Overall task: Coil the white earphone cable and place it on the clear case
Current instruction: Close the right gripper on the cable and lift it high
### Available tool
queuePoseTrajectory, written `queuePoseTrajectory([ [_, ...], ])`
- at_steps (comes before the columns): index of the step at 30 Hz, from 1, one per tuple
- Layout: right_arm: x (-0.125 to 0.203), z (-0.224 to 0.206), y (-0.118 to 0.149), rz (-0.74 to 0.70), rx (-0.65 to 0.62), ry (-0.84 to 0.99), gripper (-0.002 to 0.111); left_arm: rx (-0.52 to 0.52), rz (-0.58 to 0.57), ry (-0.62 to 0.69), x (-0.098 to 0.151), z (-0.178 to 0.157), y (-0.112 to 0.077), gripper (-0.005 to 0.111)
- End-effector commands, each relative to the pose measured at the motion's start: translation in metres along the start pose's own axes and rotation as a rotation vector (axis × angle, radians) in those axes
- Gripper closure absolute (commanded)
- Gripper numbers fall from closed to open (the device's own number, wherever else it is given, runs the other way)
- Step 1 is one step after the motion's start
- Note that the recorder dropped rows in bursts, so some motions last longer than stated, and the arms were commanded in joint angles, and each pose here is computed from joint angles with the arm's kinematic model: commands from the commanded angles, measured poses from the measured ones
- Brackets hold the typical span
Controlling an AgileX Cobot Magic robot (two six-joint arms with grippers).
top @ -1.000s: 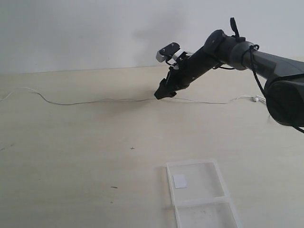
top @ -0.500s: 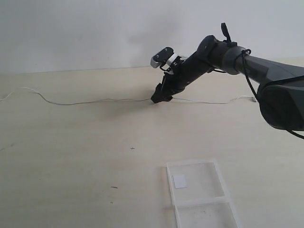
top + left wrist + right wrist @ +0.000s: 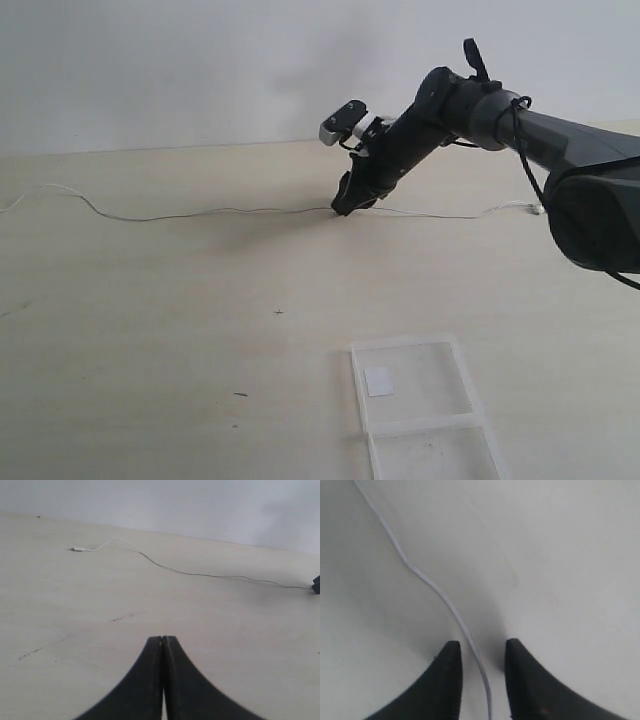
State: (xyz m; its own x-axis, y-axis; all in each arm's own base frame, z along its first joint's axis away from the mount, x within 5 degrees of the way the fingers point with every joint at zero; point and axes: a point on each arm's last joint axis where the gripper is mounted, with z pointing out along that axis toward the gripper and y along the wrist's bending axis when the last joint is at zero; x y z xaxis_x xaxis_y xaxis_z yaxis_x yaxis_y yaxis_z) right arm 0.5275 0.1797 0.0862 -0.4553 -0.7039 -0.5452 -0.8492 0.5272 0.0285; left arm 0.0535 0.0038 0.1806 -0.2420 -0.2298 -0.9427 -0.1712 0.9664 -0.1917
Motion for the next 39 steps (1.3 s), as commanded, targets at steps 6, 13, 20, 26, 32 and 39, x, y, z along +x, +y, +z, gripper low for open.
queuePoseTrajectory([
  [6,0.008,0.005,0.012,0.02,-0.121,0.064,0.108,-0.001,0.005,-0.01,-0.001,0.0,0.0,0.107],
  [13,-0.024,-0.024,0.018,0.108,-0.162,-0.109,0.108,-0.001,0.005,-0.01,-0.001,0.0,0.0,0.107],
  [20,-0.067,-0.1,0.026,0.09,-0.102,-0.219,0.108,-0.001,0.005,-0.01,-0.001,0.0,0.0,0.107],
  [26,-0.093,-0.168,0.038,0.08,-0.058,-0.297,0.108,-0.001,0.005,-0.01,-0.001,0.0,0.0,0.107],
  [32,-0.095,-0.217,0.04,0.092,-0.044,-0.32,0.108,-0.001,0.005,-0.01,-0.001,0.0,0.0,0.107],
  [39,-0.093,-0.281,0.041,0.1,0.013,-0.376,0.108,-0.001,0.005,-0.01,-0.001,0.0,0.0,0.107],
])
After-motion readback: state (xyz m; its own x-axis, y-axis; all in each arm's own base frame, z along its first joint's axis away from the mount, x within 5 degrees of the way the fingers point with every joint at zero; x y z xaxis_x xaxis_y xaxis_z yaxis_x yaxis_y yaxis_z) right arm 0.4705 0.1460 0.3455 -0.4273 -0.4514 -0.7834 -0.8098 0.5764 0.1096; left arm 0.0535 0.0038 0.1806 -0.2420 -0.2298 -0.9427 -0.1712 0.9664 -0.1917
